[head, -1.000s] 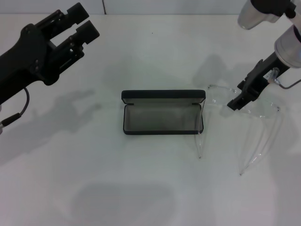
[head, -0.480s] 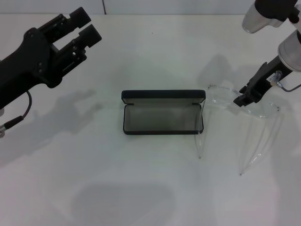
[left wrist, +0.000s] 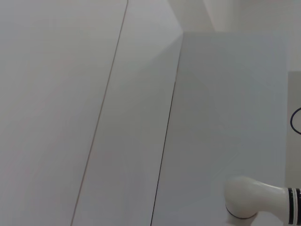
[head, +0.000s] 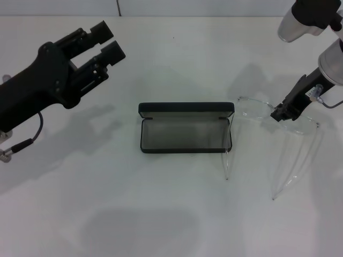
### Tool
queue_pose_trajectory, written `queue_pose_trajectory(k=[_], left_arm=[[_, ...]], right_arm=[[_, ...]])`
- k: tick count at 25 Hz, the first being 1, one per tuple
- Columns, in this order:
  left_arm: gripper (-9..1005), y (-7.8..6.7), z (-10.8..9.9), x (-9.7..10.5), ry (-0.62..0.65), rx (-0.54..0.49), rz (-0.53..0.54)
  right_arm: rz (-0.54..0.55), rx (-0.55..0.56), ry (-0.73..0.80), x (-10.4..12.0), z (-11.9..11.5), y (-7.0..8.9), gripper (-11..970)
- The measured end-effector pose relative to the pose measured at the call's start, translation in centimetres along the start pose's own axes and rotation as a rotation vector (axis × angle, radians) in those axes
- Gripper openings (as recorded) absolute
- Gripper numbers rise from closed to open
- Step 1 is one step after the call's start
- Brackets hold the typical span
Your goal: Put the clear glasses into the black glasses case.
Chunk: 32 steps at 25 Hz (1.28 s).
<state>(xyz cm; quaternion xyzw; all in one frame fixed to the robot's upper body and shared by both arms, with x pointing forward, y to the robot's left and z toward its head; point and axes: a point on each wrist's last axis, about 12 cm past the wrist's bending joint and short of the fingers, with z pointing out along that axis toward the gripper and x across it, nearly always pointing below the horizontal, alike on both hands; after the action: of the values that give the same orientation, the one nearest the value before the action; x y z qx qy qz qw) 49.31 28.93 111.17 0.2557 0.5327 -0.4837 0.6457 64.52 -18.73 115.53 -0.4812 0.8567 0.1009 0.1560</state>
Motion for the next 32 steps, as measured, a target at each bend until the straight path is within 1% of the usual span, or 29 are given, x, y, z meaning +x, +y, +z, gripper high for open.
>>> queue_pose_trajectory(k=[2,5,8,13,14,15,16,19,20,23,25,27,29,32], left_arm=[[461,0.0,0.0,0.1,-0.001,-0.001,-0.006],[458,-0.1,-0.1,0.3,-0.001,-0.004,-0.013],[456,-0.3,-0.3,0.4,-0.002,-0.003,-0.017],[452,-0.5,-0.5,0.3,-0.009,0.004,-0.019],[452,-0.6,-0.5,0.3,-0.012,0.01,-0.019],[451,-0.7,-0.5,0.3,-0.02,0.019,-0.021],[450,-0.9,-0.5,0.2,-0.027,0.028,-0.022],[448,-1.1,-0.3,0.2,-0.049,0.044,-0.035],[447,-1.1,-0.2,0.2,-0.058,0.049,-0.04],[311,-1.6,0.4,0.1,-0.108,0.093,-0.047],[221,-2.0,0.9,0.0,-0.141,0.144,-0.052],[203,-2.3,1.7,-0.1,-0.153,0.198,-0.06],[185,-2.5,2.5,-0.1,-0.152,0.243,-0.067],[158,-2.8,3.8,0.0,-0.136,0.312,-0.082]], right_arm=[[0.0,0.001,-0.003,0.1,0.0,0.0,94],[-0.002,0.001,-0.008,0.6,-0.3,0.0,94],[0.003,0.005,-0.025,1.8,-1.1,0.2,94],[0.005,-0.006,-0.115,3.4,-3.7,0.9,93],[0.003,-0.011,-0.137,3.9,-4.3,1.2,93],[-0.003,-0.016,-0.188,4.8,-5.5,1.8,93],[-0.003,-0.016,-0.188,4.8,-5.5,1.8,93],[-0.007,-0.038,-0.316,6.3,-7.6,2.7,93],[-0.006,-0.047,-0.383,7.0,-8.4,3.0,93],[-0.007,-0.066,-0.55,8.5,-10.4,3.5,84],[-0.019,-0.088,-0.665,9.4,-11.6,3.8,75],[-0.036,-0.095,-0.751,10.3,-12.4,3.9,71],[-0.062,-0.1,-0.816,10.9,-12.7,4.1,72],[-0.081,-0.154,-0.87,10.8,-11.9,4.4,72]])
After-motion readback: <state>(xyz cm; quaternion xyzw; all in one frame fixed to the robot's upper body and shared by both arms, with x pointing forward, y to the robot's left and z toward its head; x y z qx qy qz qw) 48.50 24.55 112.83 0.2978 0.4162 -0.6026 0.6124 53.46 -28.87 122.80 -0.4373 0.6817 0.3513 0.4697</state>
